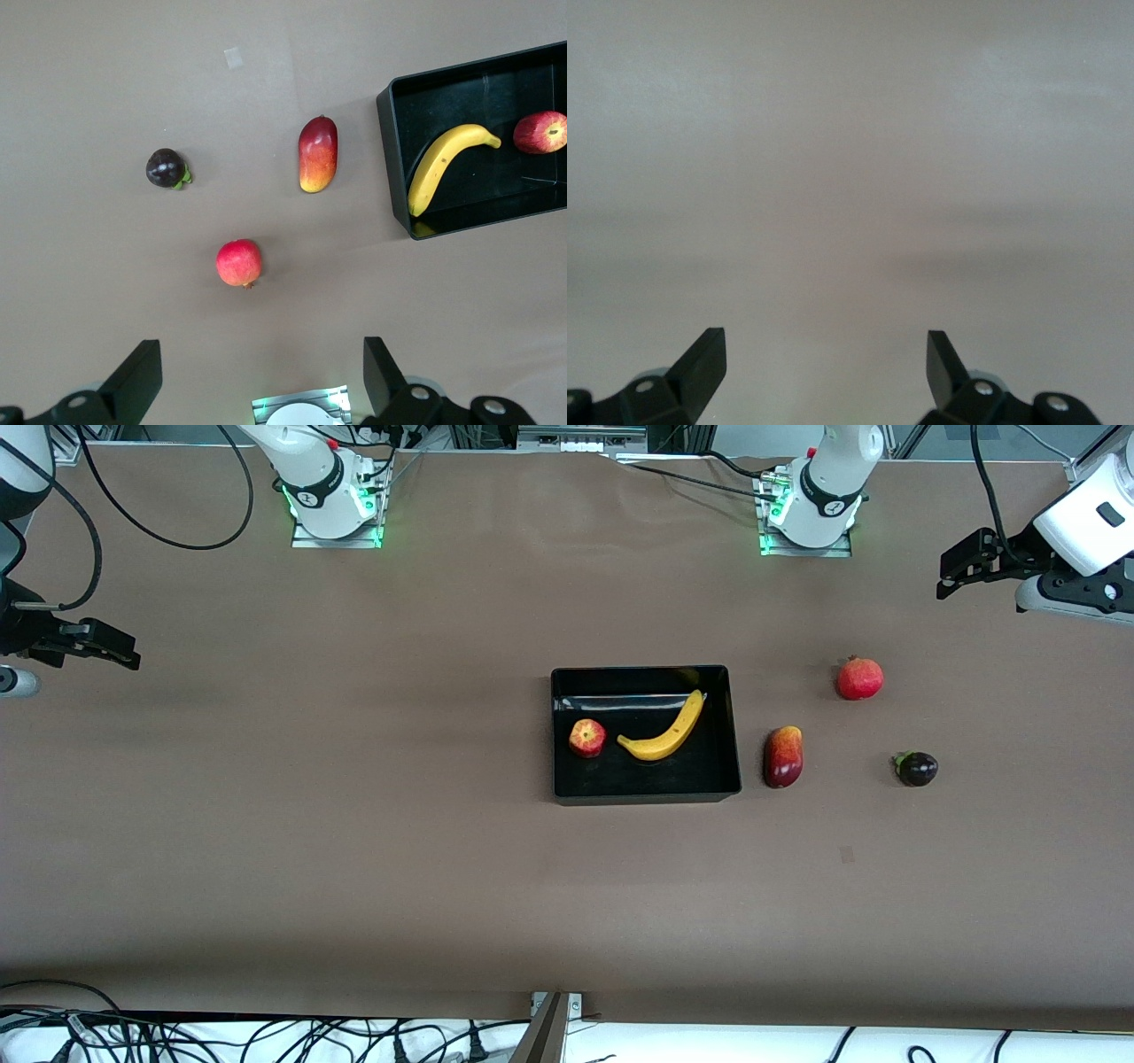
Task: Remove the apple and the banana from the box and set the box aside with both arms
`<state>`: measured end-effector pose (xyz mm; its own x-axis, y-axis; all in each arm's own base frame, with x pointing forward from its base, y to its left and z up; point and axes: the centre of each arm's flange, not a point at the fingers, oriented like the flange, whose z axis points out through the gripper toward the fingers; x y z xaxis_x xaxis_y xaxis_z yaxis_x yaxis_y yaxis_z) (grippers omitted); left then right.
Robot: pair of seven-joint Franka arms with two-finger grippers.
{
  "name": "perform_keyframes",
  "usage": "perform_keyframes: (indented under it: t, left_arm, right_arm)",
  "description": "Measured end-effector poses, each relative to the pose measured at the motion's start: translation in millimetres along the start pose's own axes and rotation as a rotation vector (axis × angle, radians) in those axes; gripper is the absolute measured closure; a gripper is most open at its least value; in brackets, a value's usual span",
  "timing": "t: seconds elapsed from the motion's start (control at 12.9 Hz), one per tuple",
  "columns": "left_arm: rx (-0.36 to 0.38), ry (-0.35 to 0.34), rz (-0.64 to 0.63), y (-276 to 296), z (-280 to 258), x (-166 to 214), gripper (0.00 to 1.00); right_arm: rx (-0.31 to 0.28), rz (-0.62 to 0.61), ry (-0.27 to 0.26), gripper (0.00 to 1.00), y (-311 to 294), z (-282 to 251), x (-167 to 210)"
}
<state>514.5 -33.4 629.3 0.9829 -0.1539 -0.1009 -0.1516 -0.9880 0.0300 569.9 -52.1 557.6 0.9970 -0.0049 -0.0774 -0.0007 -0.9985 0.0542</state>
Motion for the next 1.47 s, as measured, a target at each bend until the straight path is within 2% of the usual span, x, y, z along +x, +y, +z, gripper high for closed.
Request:
perform_keyframes:
  t: [0.85,1.47]
  left_arm:
    - [0.0,0.002,0.0,-0.2,-1.6,0.6,0.0]
    - [-0.015,-0.064,0.054,29.5,35.5,27.9,0.0]
  right_arm:
    - [0.0,0.0,0.002,0.0,0.0,-0.2,0.2]
    - [0.0,0.0,0.002,0.0,0.0,-0.2,0.2]
